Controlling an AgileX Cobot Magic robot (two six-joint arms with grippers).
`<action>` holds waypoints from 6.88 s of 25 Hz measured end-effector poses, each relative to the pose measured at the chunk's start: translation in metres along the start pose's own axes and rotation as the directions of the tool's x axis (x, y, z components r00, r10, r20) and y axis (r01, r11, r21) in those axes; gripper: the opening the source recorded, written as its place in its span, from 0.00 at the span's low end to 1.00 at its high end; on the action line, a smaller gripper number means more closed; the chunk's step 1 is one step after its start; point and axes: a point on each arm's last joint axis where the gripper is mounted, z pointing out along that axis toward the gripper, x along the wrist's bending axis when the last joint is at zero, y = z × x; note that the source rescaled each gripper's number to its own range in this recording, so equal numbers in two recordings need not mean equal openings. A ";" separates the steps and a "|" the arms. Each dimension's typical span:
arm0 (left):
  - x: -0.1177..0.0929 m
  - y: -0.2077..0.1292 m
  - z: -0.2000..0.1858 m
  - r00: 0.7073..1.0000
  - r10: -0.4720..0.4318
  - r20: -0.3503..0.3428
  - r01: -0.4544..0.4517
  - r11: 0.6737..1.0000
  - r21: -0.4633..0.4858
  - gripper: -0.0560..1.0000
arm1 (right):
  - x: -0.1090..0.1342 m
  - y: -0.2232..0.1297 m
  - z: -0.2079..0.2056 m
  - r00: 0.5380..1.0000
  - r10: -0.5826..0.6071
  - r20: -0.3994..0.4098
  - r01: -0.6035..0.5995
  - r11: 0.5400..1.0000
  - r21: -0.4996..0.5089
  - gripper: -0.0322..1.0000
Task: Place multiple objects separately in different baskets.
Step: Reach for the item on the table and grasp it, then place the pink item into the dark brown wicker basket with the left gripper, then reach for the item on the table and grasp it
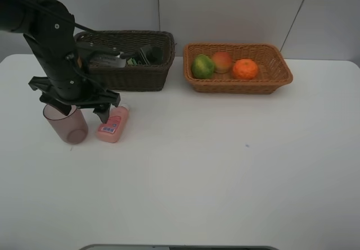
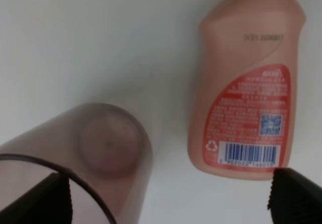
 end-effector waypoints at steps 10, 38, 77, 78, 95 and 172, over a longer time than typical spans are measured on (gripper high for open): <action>-0.002 0.001 0.012 1.000 0.011 -0.001 -0.011 1.000 0.017 1.00 | 0.000 0.000 0.000 1.000 0.000 0.000 0.000 1.000 0.000 0.65; -0.001 -0.004 0.017 1.000 0.023 -0.017 -0.022 0.998 0.053 0.07 | 0.000 0.000 0.000 1.000 0.000 0.000 0.000 1.000 0.000 0.65; -0.001 0.003 0.008 0.999 0.017 -0.029 -0.015 0.998 0.060 0.06 | 0.000 0.000 0.000 1.000 0.000 0.000 0.000 1.000 0.000 0.64; 0.000 0.005 0.006 0.999 0.016 -0.032 -0.014 0.998 0.063 0.06 | 0.000 0.000 0.000 1.000 0.000 0.000 0.000 1.000 0.000 0.64; 0.021 0.081 -0.096 0.993 -0.115 0.018 0.116 0.971 -0.211 0.05 | 0.000 0.000 0.000 1.000 0.000 0.000 0.000 1.000 0.000 0.64; -0.007 -0.014 -0.055 0.986 0.113 0.124 -0.095 0.986 -0.140 0.96 | 0.000 0.000 0.000 1.000 0.000 0.000 0.000 1.000 0.000 0.64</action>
